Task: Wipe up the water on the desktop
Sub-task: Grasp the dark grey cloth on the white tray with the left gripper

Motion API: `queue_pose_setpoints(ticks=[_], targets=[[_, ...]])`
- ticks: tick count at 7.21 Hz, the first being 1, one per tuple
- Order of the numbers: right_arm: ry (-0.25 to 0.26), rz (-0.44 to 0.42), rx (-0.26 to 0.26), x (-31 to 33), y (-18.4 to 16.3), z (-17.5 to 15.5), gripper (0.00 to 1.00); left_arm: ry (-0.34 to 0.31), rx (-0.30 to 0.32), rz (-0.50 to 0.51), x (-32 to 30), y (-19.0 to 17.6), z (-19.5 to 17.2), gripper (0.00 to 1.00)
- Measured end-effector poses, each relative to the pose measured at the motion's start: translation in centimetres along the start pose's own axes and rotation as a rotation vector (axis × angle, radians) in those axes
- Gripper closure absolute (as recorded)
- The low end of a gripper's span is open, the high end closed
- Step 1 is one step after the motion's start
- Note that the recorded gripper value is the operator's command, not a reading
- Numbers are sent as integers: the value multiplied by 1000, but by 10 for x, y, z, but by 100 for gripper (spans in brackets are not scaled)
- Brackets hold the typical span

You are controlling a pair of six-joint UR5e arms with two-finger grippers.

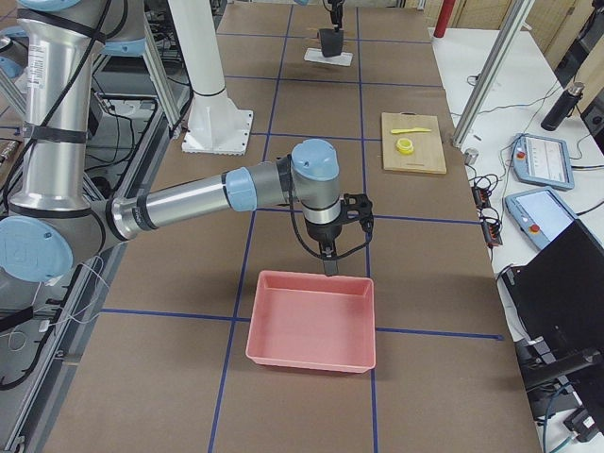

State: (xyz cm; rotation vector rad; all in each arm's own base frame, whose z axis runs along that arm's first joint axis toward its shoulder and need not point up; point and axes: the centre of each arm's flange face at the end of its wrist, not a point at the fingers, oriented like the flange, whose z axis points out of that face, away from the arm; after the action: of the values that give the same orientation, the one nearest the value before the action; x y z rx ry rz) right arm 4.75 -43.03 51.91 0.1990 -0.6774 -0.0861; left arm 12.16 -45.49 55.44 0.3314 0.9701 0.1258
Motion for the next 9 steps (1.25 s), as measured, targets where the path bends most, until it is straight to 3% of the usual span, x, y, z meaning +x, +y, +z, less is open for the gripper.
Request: queue_pose_setpoints(ticks=[3,4,5,9], targets=[[0,0,0,0,0,0,0,-3,-6,-2,-3,1,3,79],[0,0,0,0,0,0,0,-4,-7,-3,-4,2,4,84],[0,0,0,0,0,0,0,-5,-8,-4,-5,2,4,100],[-1,-2,2,-1,-1,-1,0,9,-12,-3,-4,2,1,100]])
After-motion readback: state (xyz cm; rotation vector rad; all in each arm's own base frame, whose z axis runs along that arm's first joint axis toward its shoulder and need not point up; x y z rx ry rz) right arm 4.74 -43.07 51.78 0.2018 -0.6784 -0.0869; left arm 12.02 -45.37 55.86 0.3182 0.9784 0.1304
